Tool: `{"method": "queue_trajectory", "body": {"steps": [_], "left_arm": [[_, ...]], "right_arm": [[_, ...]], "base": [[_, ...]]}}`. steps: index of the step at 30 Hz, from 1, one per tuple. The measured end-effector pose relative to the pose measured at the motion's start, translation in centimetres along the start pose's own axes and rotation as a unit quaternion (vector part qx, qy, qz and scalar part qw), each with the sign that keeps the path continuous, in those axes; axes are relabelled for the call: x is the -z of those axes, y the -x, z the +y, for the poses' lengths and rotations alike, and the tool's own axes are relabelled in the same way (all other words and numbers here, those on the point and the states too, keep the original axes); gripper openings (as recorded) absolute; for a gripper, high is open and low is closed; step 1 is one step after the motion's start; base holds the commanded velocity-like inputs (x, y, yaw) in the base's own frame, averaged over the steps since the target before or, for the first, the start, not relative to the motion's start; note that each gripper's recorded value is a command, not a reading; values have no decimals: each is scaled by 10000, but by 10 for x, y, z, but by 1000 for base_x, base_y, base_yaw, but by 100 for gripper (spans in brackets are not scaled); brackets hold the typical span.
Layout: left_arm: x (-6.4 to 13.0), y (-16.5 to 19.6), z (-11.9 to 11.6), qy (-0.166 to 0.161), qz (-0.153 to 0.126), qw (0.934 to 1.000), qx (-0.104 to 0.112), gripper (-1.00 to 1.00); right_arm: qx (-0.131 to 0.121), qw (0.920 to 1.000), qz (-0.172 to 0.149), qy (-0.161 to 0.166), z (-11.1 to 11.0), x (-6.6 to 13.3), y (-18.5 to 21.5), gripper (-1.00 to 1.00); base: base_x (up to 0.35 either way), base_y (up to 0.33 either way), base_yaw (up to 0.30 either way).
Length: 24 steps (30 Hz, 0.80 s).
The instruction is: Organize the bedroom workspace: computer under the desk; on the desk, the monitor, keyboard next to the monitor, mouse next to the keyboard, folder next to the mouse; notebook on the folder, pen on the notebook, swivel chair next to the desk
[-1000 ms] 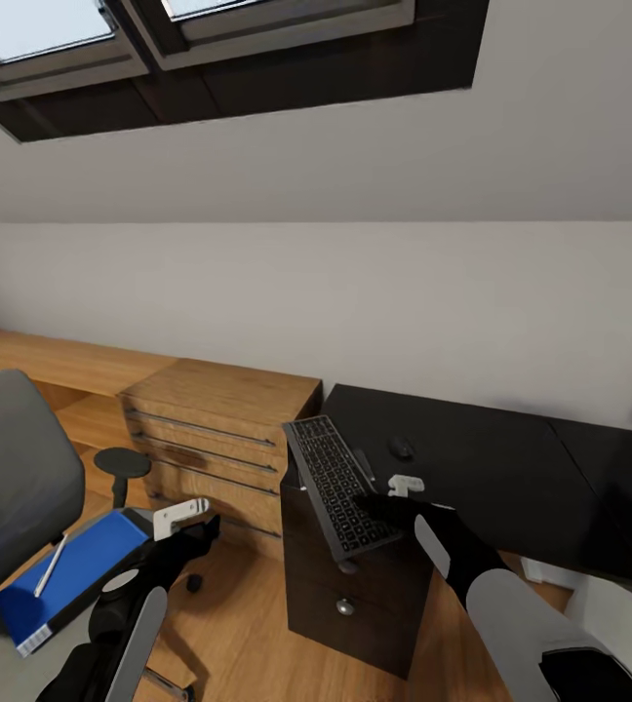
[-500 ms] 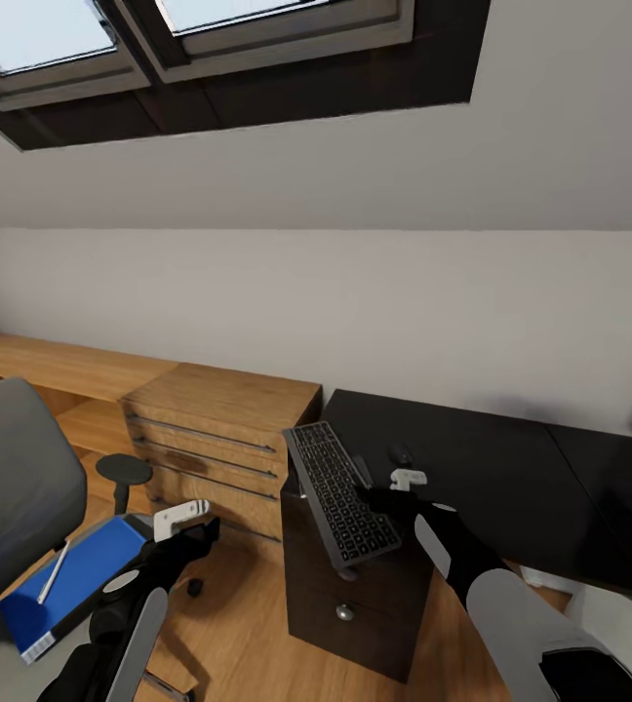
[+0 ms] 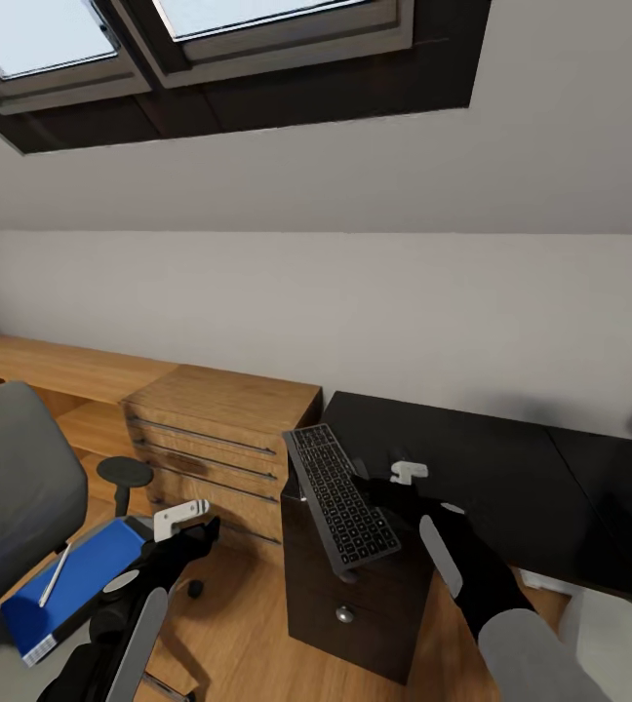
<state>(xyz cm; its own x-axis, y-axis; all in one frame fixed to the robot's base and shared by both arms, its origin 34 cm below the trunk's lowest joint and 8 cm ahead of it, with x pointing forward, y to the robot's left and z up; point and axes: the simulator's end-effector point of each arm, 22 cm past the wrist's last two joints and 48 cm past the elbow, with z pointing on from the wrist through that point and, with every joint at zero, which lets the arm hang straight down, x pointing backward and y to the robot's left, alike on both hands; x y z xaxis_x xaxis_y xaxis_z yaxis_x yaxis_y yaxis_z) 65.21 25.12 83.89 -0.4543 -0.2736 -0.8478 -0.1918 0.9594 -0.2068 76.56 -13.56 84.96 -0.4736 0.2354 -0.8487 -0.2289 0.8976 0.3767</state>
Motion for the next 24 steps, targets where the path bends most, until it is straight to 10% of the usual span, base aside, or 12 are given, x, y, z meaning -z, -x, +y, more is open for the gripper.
{"method": "queue_trajectory", "body": {"steps": [6,7,14,24], "left_arm": [[0,0,0,1,2,10000,1,100],[0,0,0,1,0,10000,0,100],[0,0,0,-6,-8,10000,3,100],[-3,-8,0,11,85,10000,-12,100]], "right_arm": [[-629,9971,-122,405,22,23,11,100],[-1264,9890,-153,749,29,40,17,100],[-2425,9606,-34,1361,27,64,27,100],[-2497,9613,-31,1161,15,59,19,100]], "base": [[0,0,0],[0,0,0],[-46,41,0],[-243,219,0]]}}
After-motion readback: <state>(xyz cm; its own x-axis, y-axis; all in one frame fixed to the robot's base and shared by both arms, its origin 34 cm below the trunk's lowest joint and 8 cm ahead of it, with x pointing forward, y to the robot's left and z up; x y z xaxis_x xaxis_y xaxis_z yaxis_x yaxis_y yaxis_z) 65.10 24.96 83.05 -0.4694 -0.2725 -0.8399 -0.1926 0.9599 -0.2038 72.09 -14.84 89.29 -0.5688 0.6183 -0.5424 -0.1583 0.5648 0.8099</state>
